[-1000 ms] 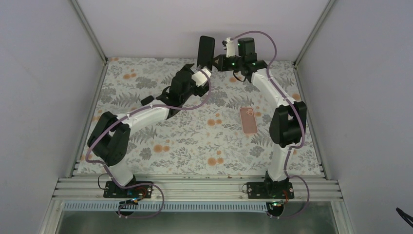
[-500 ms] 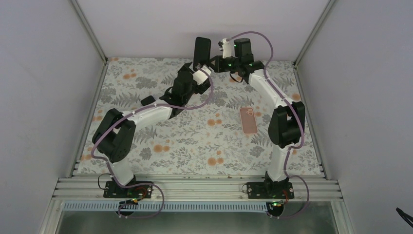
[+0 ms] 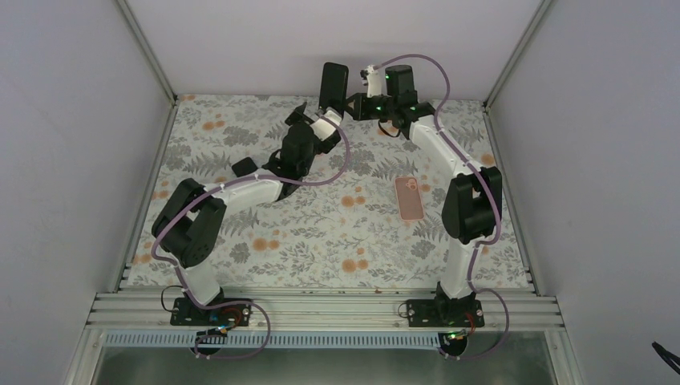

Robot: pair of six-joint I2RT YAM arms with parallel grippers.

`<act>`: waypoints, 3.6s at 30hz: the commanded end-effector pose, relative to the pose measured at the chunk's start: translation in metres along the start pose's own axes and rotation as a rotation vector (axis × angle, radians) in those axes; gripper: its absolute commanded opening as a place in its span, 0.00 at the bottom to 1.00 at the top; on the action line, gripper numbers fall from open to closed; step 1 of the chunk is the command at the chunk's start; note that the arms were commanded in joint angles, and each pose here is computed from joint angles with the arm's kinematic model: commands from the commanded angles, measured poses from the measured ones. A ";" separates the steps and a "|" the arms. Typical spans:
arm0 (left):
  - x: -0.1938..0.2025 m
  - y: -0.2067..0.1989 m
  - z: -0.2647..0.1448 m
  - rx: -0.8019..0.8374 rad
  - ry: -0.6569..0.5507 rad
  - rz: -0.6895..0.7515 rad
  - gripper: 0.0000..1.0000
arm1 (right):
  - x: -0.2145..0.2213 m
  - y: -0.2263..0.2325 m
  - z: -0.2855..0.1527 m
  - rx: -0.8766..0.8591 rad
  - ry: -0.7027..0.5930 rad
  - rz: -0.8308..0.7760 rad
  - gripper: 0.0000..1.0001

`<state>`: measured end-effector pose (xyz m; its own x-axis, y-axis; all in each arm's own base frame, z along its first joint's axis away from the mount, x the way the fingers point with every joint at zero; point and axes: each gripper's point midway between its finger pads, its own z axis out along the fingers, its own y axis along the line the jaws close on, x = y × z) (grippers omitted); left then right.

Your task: Take the phone out of the phone case

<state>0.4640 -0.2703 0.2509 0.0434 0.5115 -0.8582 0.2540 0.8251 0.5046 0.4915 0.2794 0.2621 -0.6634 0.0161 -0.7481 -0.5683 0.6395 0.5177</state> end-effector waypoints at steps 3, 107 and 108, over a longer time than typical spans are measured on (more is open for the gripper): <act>-0.017 0.010 0.003 -0.039 -0.046 -0.027 1.00 | -0.030 0.037 -0.021 -0.079 -0.092 -0.062 0.03; 0.020 0.018 0.053 0.045 0.111 -0.184 0.02 | 0.003 0.119 -0.011 -0.225 -0.018 -0.099 0.03; 0.021 0.019 0.050 0.044 0.109 -0.182 0.02 | 0.001 0.111 -0.011 -0.204 -0.022 -0.098 0.03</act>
<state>0.5084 -0.2858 0.2359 -0.0970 0.3949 -0.9136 0.3683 0.8670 0.3356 0.4842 0.2954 0.2744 -0.6272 0.0938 -0.7732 -0.5226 0.6854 0.5071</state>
